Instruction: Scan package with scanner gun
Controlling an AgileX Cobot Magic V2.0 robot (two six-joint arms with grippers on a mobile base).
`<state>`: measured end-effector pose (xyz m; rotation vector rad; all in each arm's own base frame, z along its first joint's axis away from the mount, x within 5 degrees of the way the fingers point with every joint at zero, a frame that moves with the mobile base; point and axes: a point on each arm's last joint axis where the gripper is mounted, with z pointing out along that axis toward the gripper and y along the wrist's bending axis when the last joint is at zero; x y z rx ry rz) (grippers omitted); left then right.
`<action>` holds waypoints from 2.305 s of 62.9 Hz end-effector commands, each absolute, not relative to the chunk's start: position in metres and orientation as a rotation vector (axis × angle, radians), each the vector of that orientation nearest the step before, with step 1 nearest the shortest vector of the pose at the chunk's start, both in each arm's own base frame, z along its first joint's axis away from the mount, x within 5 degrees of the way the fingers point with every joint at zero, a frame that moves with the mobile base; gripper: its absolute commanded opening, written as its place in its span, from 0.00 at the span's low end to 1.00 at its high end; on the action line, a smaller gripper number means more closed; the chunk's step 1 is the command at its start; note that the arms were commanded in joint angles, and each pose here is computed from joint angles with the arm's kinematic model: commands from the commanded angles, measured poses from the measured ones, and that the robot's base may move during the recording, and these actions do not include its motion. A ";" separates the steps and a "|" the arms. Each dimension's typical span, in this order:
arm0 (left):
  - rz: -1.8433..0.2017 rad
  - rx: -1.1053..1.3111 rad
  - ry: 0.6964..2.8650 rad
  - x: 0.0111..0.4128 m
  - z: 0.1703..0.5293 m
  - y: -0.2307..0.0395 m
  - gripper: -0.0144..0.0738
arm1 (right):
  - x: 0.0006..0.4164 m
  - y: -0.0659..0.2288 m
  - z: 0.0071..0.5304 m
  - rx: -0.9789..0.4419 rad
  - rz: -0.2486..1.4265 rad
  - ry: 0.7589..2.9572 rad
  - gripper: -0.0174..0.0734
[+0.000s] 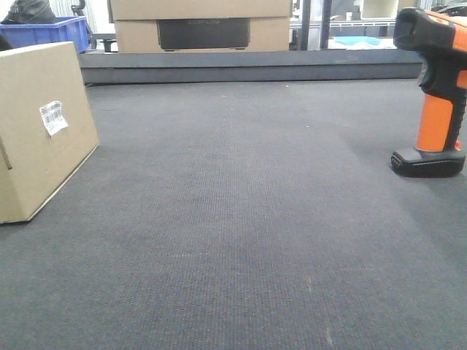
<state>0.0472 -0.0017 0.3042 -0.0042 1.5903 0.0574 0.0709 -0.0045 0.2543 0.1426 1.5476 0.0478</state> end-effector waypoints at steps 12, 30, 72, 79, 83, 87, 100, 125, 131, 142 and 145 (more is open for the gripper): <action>0.047 -0.002 1.578 0.047 0.304 -0.002 0.04 | 0.071 -0.004 0.256 0.149 0.062 1.525 0.01; 0.048 -0.004 1.578 0.047 0.304 -0.002 0.04 | 0.057 -0.002 0.230 0.013 -0.042 1.466 0.01; 0.054 -0.003 1.576 0.046 0.304 -0.002 0.04 | 0.056 -0.001 0.211 0.023 -0.013 1.503 0.01; 0.054 -0.003 1.576 0.046 0.304 -0.002 0.04 | 0.056 -0.001 0.211 0.023 -0.013 1.503 0.01; 0.054 -0.003 1.576 0.046 0.304 -0.002 0.04 | 0.056 -0.001 0.211 0.023 -0.013 1.503 0.01; 0.054 -0.003 1.576 0.046 0.304 -0.002 0.04 | 0.056 -0.001 0.211 0.023 -0.013 1.503 0.01; 0.054 -0.003 1.576 0.046 0.304 -0.002 0.04 | 0.056 -0.001 0.211 0.023 -0.013 1.503 0.01; 0.108 -0.018 1.497 0.053 0.288 0.004 0.04 | 0.056 -0.001 0.211 0.023 -0.013 1.503 0.01; 0.024 -0.042 1.475 0.056 0.270 0.002 0.04 | 0.056 -0.001 0.211 0.023 -0.013 1.503 0.01; -0.027 0.003 1.519 0.057 0.232 -0.001 0.04 | 0.056 -0.001 0.211 0.023 -0.013 1.503 0.01; -0.027 0.003 1.528 0.057 0.225 -0.001 0.04 | 0.056 -0.001 0.211 0.023 -0.013 1.503 0.01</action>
